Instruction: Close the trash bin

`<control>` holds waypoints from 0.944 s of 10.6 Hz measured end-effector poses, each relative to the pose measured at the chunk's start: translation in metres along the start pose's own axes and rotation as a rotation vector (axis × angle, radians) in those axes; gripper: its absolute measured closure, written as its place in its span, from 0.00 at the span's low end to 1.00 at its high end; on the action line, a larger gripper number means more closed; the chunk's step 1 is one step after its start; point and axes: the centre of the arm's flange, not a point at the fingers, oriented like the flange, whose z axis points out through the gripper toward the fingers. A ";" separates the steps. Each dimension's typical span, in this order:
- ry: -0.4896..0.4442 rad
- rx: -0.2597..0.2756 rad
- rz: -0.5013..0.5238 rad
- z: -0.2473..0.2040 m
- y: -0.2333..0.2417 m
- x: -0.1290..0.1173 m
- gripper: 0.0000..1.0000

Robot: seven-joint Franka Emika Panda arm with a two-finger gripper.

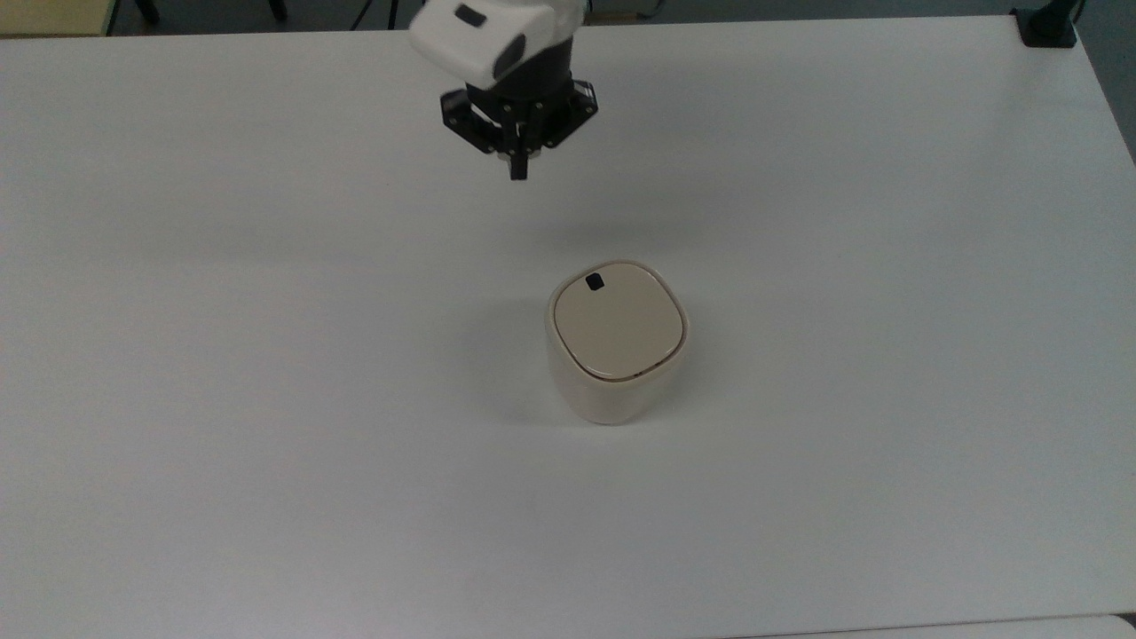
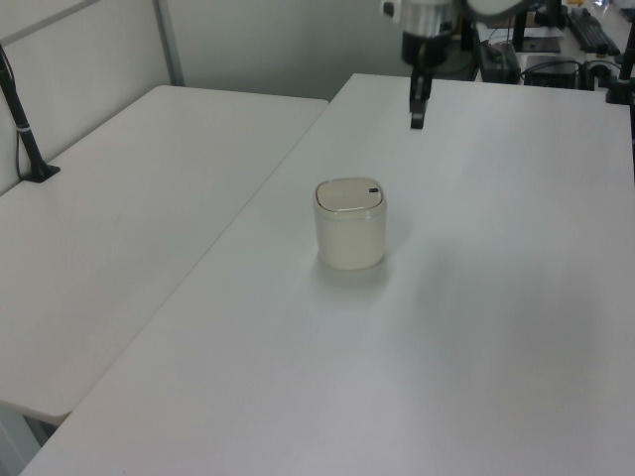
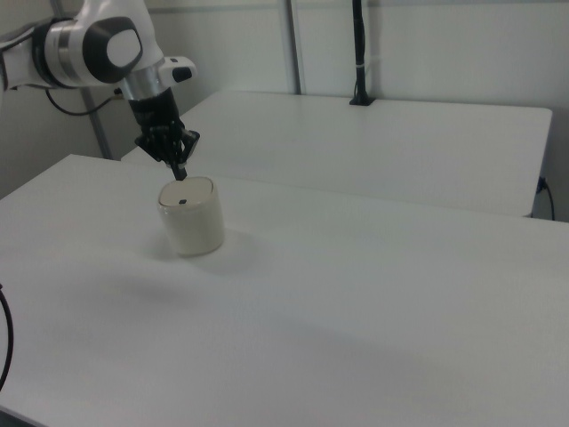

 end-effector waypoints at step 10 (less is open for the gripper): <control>-0.052 -0.013 0.204 -0.048 0.067 -0.058 0.41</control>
